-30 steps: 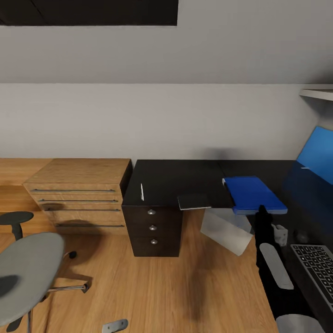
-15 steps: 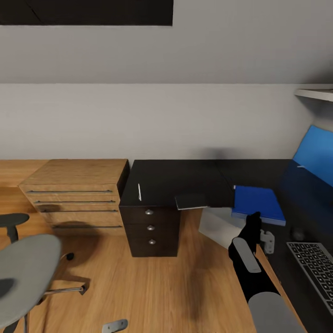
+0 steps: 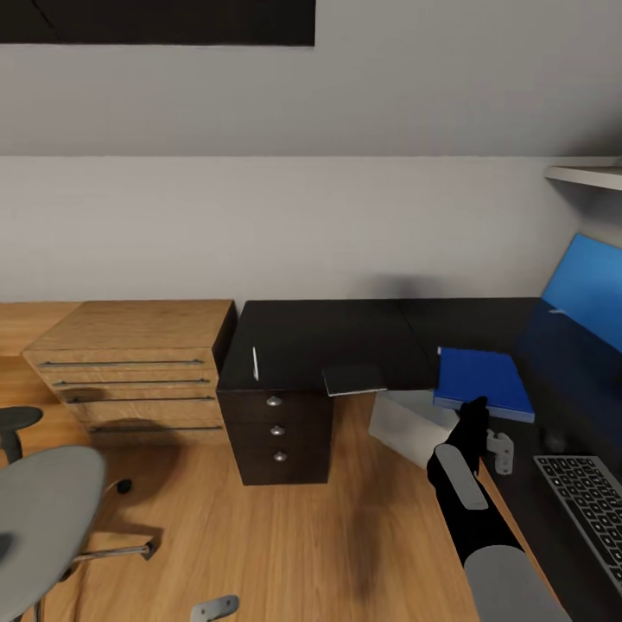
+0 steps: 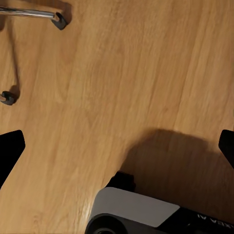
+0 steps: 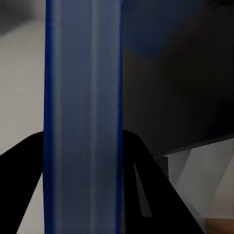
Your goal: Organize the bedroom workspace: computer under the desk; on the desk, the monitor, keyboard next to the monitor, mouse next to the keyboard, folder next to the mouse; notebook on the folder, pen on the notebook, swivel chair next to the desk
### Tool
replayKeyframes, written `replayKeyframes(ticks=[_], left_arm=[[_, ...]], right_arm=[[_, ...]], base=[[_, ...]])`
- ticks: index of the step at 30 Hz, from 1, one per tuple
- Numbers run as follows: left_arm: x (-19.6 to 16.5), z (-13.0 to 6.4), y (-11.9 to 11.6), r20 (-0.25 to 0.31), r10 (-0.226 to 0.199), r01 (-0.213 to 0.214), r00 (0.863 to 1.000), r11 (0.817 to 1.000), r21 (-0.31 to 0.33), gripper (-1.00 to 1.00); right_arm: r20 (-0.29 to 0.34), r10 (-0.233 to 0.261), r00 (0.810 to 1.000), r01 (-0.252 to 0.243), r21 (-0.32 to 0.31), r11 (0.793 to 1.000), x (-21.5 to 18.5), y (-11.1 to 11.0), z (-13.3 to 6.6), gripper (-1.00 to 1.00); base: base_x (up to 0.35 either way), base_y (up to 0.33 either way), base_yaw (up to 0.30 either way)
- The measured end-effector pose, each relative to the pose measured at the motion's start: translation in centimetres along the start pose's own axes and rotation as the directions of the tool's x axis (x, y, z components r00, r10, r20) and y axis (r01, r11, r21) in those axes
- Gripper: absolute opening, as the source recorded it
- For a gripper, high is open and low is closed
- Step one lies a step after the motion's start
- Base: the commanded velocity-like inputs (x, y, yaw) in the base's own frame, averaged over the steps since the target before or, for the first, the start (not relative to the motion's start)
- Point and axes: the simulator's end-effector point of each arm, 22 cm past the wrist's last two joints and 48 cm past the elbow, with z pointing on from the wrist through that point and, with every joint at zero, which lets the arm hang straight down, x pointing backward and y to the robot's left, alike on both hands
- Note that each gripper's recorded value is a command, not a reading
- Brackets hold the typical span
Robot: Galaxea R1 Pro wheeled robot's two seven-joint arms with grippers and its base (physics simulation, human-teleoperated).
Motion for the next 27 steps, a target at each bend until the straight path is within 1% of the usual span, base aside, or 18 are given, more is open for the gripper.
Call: replayKeyframes(ticks=[3,7,14,21,27], left_arm=[[-0.3,0.0,0.0,0.014,-0.01,0.01,1.0,1.0,0.001,1.0],[-0.2,-0.1,-0.3,0.019,-0.001,0.001,1.0,1.0,0.007,1.0],[-0.2,-0.2,-0.4,0.022,0.003,-0.003,1.0,1.0,0.01,1.0],[-0.2,-0.2,-0.4,0.021,0.003,-0.003,1.0,1.0,0.01,1.0],[-0.2,-0.2,-0.4,0.021,0.003,-0.003,1.0,1.0,0.01,1.0]], right_arm=[[0.001,-0.001,1.0,0.001,-0.002,1.0,-0.1,0.0,0.0,-1.0],[0.004,-0.002,1.0,0.002,-0.003,1.0,-0.2,0.1,0.1,-1.0],[0.007,-0.003,1.0,0.003,-0.002,1.0,-0.4,0.0,0.2,-1.0],[0.015,-0.006,1.0,0.006,-0.001,1.0,-0.8,-0.1,0.5,-1.0],[0.066,0.02,0.998,-0.023,0.038,0.999,-3.0,-1.3,1.5,-1.0]], base=[[0.276,0.0,0.0],[0.214,-0.053,0.0],[0.165,-0.222,0.0],[0.024,-0.036,0.0],[0.002,-0.002,0.0]])
